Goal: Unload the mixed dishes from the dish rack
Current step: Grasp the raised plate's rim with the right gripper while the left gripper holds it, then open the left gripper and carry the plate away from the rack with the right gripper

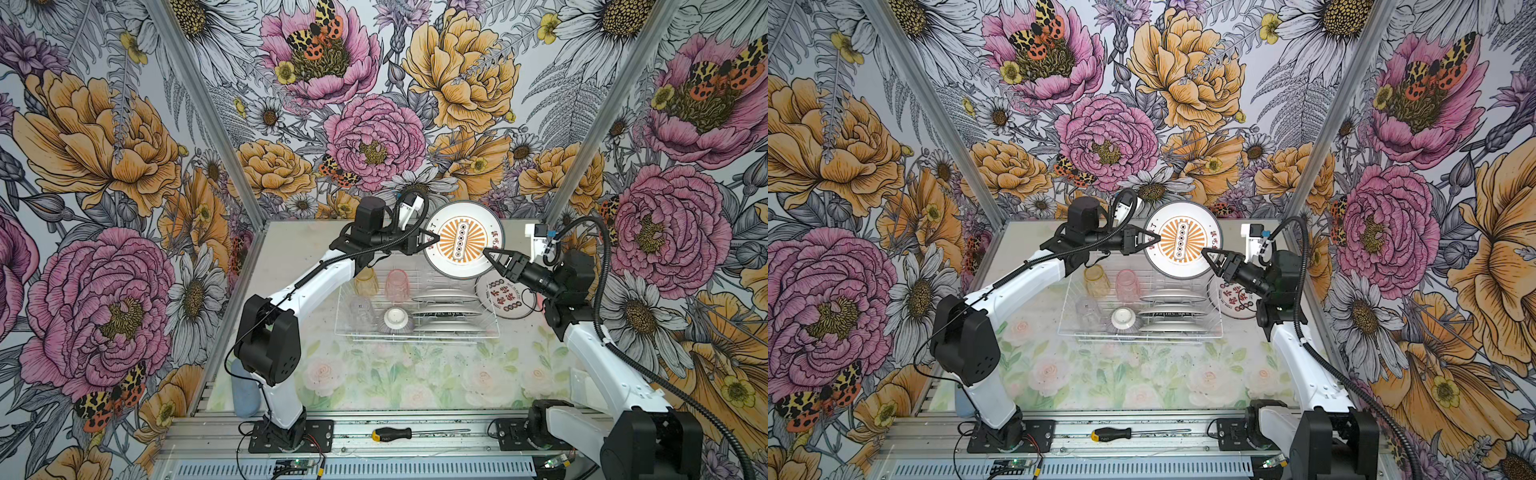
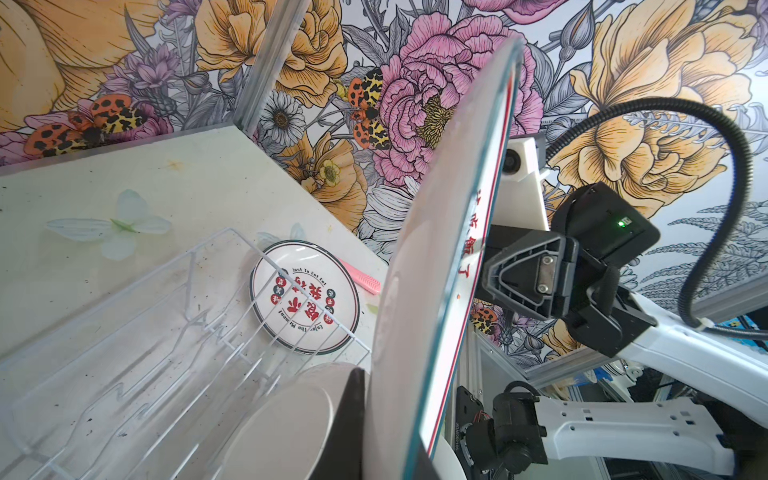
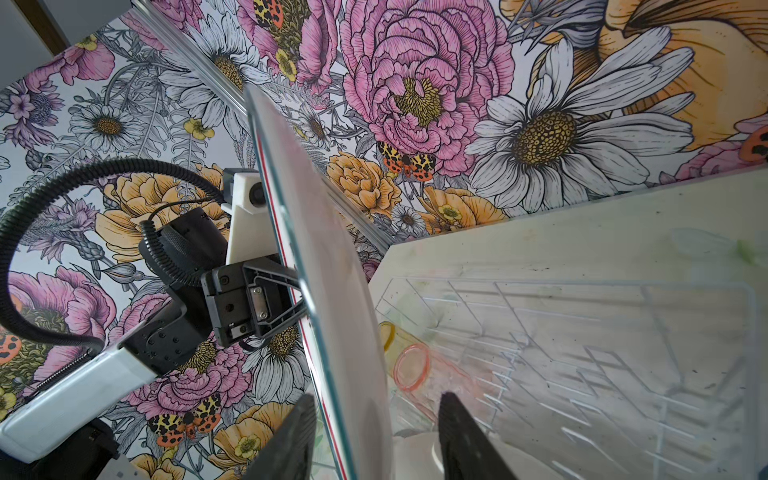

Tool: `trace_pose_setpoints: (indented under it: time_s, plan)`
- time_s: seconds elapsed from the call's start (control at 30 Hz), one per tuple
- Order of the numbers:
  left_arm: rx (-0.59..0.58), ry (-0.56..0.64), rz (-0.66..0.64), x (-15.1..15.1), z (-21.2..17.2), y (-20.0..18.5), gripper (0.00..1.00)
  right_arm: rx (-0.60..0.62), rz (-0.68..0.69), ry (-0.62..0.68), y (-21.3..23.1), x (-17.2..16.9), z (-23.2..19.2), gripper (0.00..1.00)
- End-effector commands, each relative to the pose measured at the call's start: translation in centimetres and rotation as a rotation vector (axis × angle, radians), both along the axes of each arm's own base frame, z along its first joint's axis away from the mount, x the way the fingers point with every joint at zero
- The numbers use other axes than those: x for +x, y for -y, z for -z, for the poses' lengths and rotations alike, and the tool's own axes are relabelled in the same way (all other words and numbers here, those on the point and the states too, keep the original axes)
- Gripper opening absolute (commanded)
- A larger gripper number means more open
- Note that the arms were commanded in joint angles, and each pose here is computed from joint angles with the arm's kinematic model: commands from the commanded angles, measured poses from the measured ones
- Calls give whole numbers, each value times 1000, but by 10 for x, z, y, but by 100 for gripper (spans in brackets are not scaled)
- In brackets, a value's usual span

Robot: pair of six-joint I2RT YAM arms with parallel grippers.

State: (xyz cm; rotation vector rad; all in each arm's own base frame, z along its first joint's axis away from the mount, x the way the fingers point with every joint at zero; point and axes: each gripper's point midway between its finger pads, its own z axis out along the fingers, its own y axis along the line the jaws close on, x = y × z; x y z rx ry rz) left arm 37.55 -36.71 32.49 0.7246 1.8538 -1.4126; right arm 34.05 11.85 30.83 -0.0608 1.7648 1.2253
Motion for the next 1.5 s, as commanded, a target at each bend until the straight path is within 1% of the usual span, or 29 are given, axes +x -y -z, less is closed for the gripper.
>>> trace_pose_setpoints:
  time_s: [0.0,0.03,0.3,0.37,0.4,0.5,0.57,0.67,0.83,0.93,1.0,1.1,1.17,1.23,1.3,1.47]
  plan:
    - [-77,65,66,-11,-32,8,0,9,3,50,-1,4,-12,41]
    - [-76,59,67,-11,-30,8,0,10,3,49,-2,4,-12,38]
    - [-76,43,81,-11,-24,13,0,13,6,40,-2,4,-11,0]
    - [-75,38,82,-11,-23,13,0,9,11,40,-2,4,-12,0]
    - [-75,37,78,-10,-23,13,2,7,15,41,-2,4,-12,0]
    - [-67,31,66,-9,-20,11,18,2,37,44,1,4,-15,0]
    - [-52,33,55,-10,-16,9,24,-8,60,47,5,5,-17,0]
    - [4,33,19,-10,-2,2,28,-22,129,49,23,8,-23,0]
    - [141,51,-119,-8,24,-28,28,-23,329,8,86,11,-27,0]
    - [212,68,-243,-4,30,-61,28,-63,463,-33,124,7,-22,0]
    - [269,87,-336,-4,32,-87,28,-116,566,-67,149,3,-15,0]
    - [333,93,-434,-6,37,-120,29,-166,678,-122,179,-5,1,0]
    - [359,82,-476,-7,42,-138,29,-188,731,-179,196,-8,18,0]
    - [370,66,-512,-7,47,-154,29,-199,763,-240,207,-10,40,0]
    - [370,53,-535,-8,51,-166,29,-199,768,-299,212,-9,64,0]
    - [366,49,-549,-7,51,-172,29,-177,709,-401,206,-7,104,0]
